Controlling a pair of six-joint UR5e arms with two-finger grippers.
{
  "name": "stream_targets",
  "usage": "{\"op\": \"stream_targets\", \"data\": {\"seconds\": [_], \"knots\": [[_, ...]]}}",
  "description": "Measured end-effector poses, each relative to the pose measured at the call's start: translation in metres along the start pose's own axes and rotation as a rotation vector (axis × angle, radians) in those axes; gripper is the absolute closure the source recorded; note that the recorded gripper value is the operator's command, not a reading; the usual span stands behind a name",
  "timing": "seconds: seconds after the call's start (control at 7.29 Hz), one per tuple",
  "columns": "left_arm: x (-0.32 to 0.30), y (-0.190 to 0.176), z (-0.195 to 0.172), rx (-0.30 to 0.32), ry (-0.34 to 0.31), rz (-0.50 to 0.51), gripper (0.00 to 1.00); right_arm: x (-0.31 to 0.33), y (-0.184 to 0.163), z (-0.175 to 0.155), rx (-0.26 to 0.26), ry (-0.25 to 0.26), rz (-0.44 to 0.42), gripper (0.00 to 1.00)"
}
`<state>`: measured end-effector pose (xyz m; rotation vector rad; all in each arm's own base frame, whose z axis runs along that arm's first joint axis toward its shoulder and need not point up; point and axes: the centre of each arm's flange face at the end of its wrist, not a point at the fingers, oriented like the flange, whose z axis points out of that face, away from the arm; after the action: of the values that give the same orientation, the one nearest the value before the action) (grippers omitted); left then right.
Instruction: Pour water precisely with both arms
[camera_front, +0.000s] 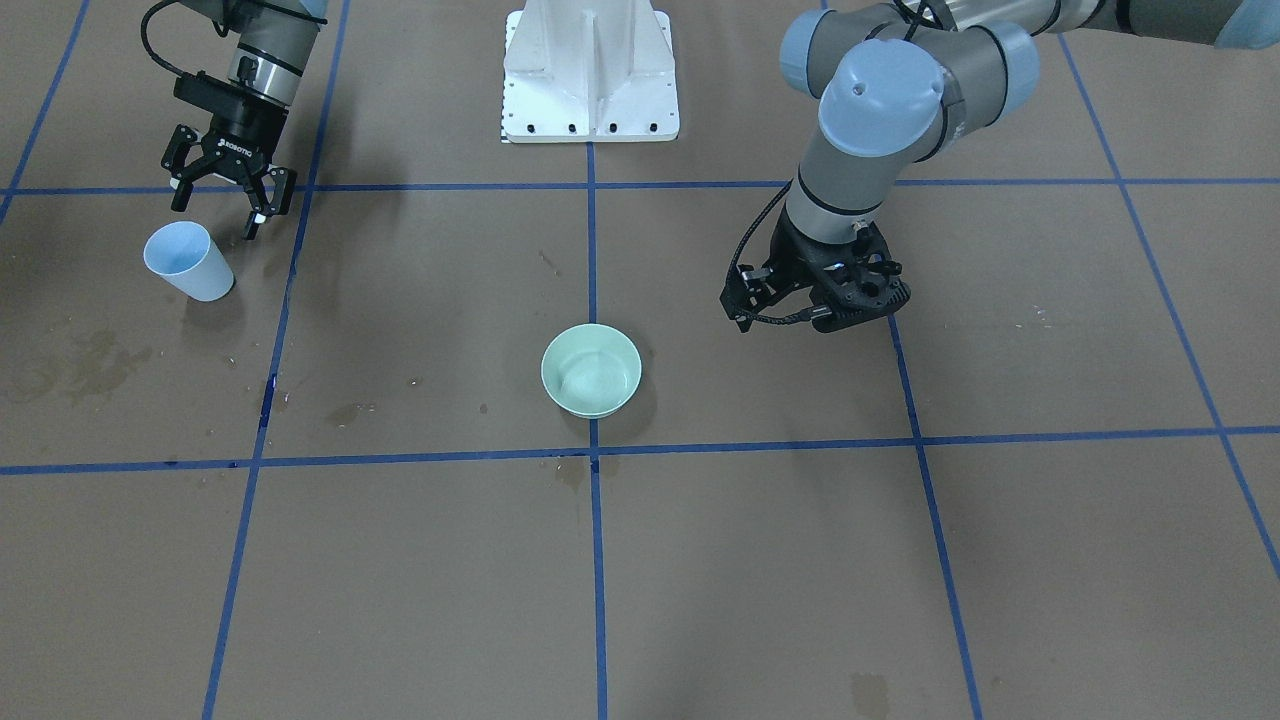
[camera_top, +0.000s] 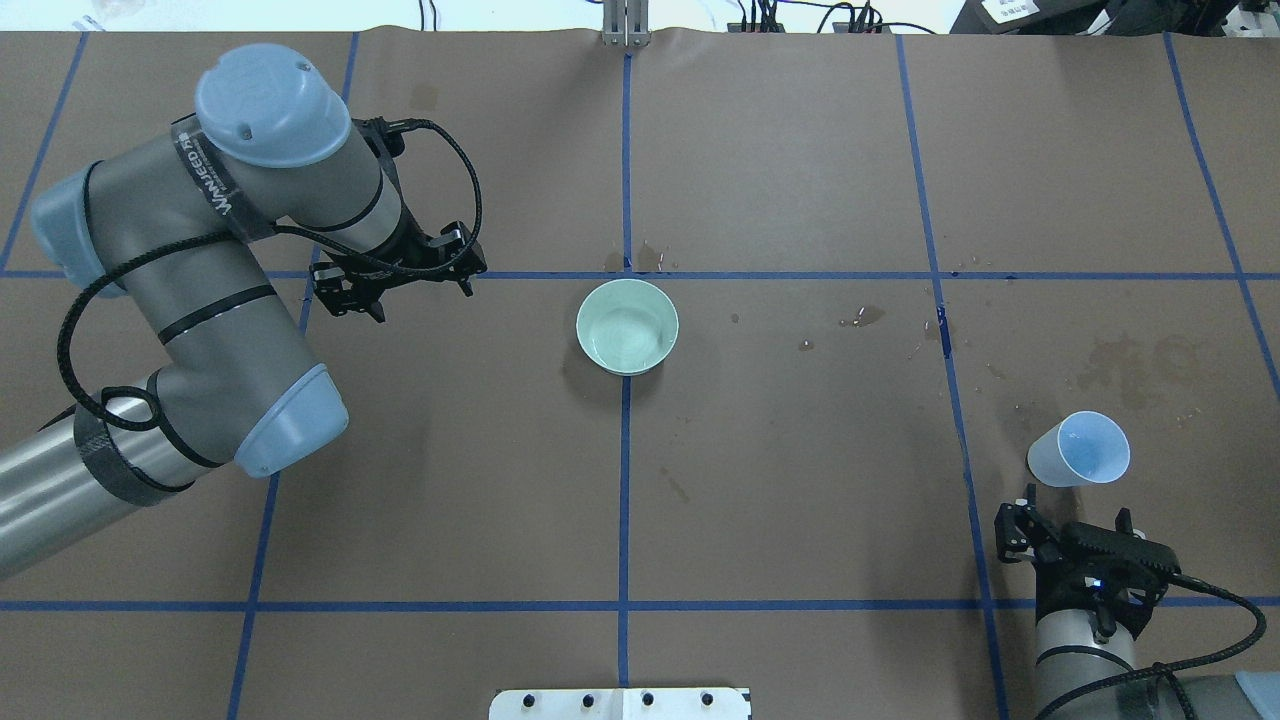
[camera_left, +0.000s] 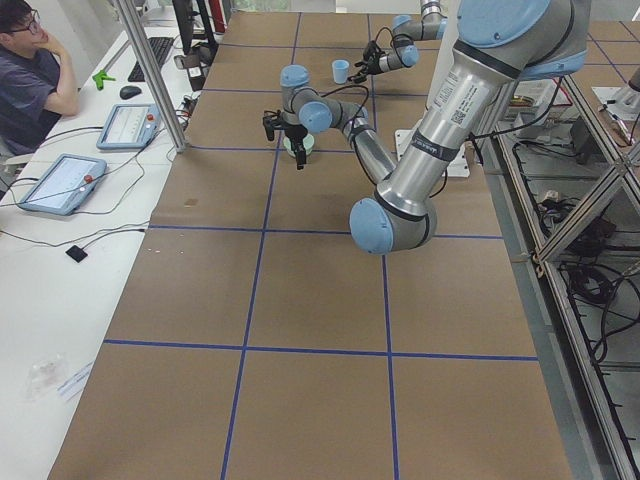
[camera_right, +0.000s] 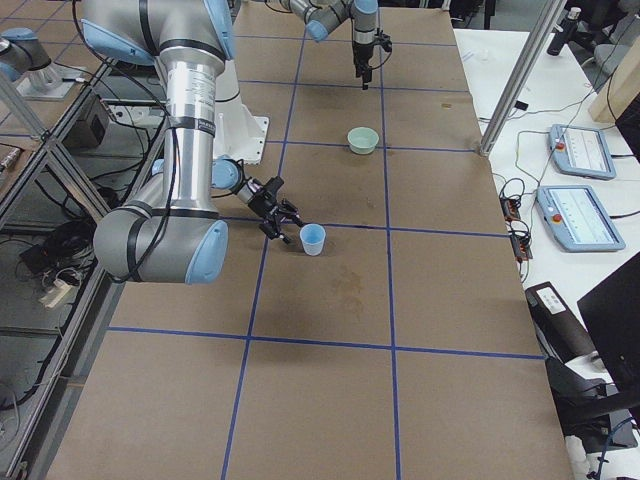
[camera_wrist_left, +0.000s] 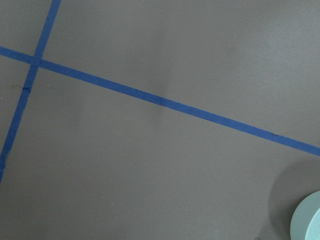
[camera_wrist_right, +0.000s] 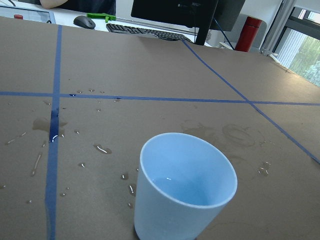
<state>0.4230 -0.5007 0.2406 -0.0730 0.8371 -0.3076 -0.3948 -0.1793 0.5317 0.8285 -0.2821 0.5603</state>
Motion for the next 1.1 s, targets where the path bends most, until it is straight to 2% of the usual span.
{"op": "stream_targets", "data": {"seconds": [0.69, 1.1], "knots": [[0.001, 0.001, 0.001, -0.004, 0.000, 0.001, 0.00, 0.011, 0.006, 0.035, 0.069, 0.042, -0.020, 0.03], [-0.001, 0.000, 0.001, -0.004, -0.002, -0.001, 0.00, 0.002, 0.006, 0.037, 0.084, 0.034, -0.008, 0.03]]}}
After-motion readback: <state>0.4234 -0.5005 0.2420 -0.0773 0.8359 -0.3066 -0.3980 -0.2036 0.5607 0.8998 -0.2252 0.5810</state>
